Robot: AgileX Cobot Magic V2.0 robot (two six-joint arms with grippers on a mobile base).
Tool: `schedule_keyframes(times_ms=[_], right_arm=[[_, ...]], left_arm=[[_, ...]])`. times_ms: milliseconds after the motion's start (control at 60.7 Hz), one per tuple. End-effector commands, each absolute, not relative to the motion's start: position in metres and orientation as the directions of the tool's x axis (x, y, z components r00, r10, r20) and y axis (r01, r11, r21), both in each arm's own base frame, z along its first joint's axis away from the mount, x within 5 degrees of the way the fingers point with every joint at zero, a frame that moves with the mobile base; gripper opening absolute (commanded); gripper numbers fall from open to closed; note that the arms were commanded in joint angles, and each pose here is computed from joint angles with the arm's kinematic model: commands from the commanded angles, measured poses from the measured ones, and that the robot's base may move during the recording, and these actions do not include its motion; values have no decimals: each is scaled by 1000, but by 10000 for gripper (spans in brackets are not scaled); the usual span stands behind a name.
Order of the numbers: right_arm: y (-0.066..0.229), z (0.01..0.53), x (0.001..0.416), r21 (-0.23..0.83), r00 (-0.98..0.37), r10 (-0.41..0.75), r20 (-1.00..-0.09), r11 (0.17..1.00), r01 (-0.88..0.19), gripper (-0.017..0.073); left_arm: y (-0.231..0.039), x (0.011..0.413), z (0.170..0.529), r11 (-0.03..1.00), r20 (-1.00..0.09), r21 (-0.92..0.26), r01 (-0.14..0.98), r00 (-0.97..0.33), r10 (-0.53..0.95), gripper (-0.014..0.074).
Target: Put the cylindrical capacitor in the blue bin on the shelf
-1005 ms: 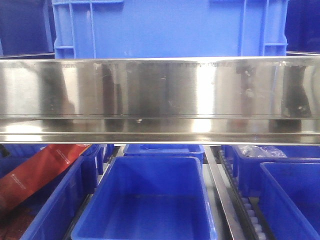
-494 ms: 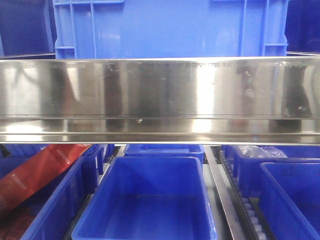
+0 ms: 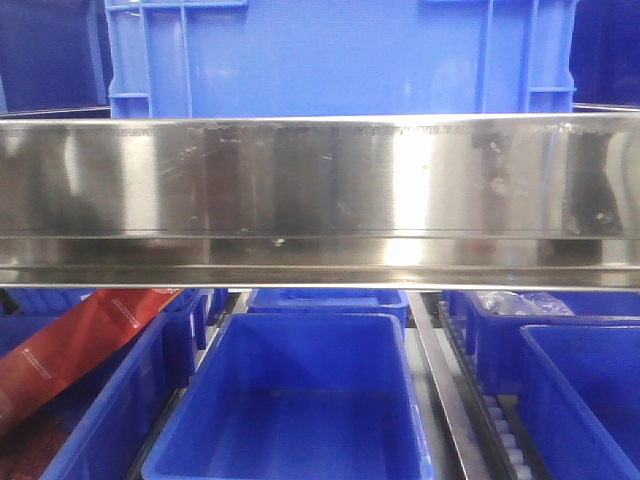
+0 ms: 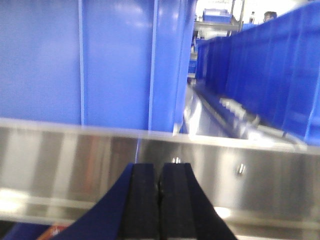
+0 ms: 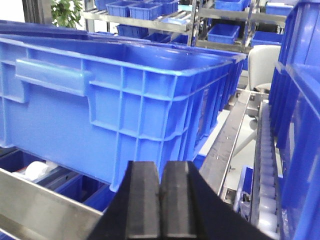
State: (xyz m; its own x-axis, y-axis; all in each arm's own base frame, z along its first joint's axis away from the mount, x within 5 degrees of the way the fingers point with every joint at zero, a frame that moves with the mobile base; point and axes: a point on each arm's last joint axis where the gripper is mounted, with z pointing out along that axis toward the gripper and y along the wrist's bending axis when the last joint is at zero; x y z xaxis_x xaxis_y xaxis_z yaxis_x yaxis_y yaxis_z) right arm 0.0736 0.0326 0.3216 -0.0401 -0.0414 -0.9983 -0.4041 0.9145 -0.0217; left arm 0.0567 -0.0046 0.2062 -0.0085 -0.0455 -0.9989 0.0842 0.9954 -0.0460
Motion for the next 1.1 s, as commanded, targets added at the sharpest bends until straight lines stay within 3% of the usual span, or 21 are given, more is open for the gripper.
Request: schedule_keyframes(times_ms=[0,1088], right_arm=[[32,325,73,-38,-5,-44,-999,918,-395,-143],[32,325,73,-22,-9,-28,-1000,917,-398,-143]], left_arm=[[-5,56,206,995,-999,-52,84,3,-52,-111],[-5,56,208,995,-998,-52,86,22,-54,-111]])
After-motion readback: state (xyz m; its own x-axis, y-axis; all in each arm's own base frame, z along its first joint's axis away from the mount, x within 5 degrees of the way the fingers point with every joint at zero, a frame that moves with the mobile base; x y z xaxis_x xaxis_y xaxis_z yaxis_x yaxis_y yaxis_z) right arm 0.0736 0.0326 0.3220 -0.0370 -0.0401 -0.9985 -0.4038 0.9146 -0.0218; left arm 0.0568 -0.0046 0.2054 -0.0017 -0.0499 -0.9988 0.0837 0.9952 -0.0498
